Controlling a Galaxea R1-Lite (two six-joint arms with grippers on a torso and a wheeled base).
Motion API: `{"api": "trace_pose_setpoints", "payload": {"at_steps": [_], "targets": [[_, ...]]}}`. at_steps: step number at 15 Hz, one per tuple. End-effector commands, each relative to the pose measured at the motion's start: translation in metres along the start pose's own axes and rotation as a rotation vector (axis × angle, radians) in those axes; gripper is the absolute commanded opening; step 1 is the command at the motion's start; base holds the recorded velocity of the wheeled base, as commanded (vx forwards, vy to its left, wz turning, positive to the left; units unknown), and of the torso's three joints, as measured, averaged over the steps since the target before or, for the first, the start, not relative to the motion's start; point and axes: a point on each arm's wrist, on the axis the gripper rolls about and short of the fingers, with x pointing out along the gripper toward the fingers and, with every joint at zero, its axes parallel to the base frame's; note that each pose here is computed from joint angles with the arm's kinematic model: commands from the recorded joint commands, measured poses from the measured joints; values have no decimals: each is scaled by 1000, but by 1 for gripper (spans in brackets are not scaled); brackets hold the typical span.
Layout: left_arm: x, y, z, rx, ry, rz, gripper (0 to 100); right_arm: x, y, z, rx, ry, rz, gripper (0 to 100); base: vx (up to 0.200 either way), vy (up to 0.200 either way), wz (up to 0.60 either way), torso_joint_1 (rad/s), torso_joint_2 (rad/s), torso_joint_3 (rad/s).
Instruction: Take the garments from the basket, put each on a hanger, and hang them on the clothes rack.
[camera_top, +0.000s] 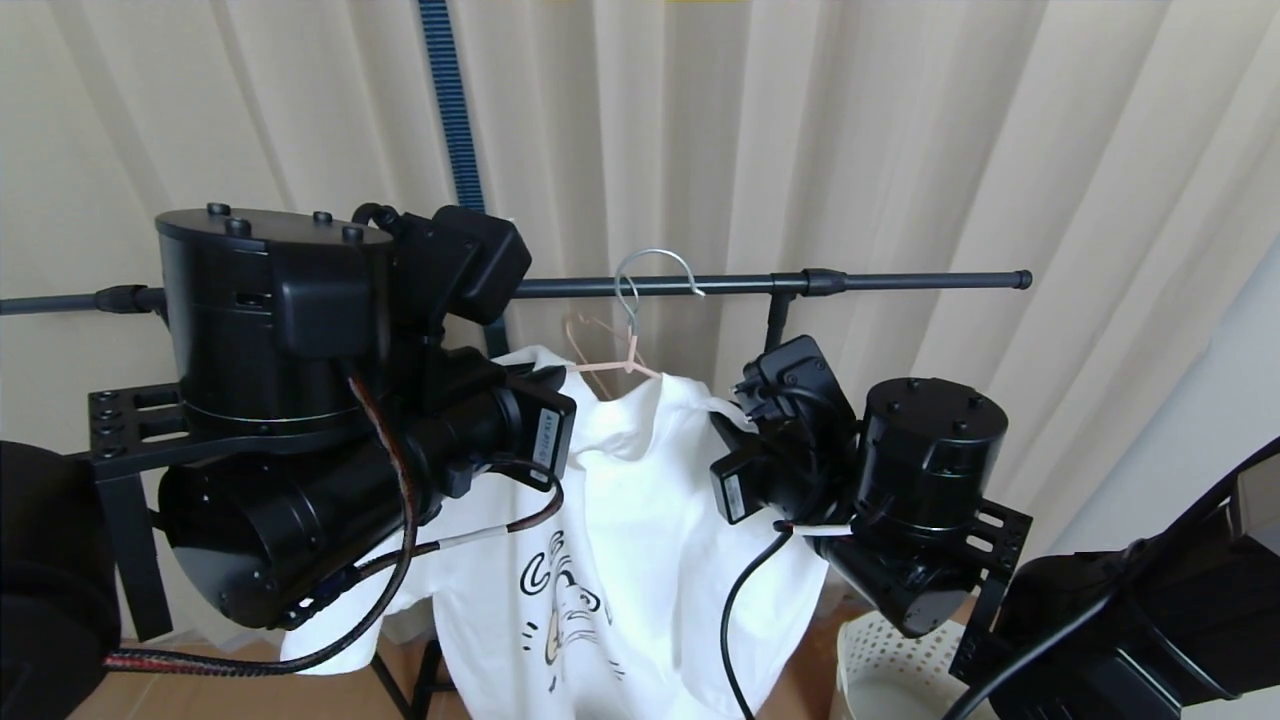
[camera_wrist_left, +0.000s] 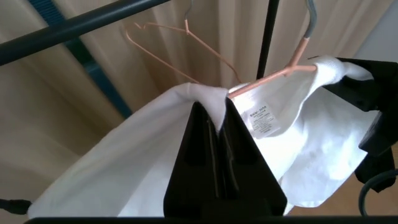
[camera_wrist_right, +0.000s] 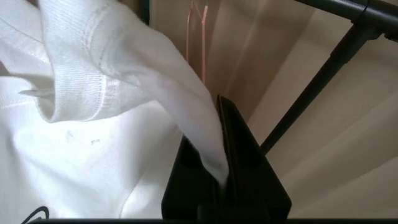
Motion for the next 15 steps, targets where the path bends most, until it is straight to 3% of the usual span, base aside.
{"api": "trace_pose_setpoints", "payload": {"at_steps": [1,11,12,15], "targets": [[-1,-7,0,7,0,-24,0,1,1,2,8,-8,0,0,0,0,0,0,0,0],[12,-18,-8,13,34,-40,0,-1,-2,12,37,-42,-4,0,0,0,0,0,0,0],[12,-18,-9,14,37,-40,100,-1,-2,13,37,-44,-4,0,0,0,0,0,0,0],[10,-18,-9,14,35,-41,100,-2,-3,14,39,-46,-6,0,0,0,0,0,0,0]]}}
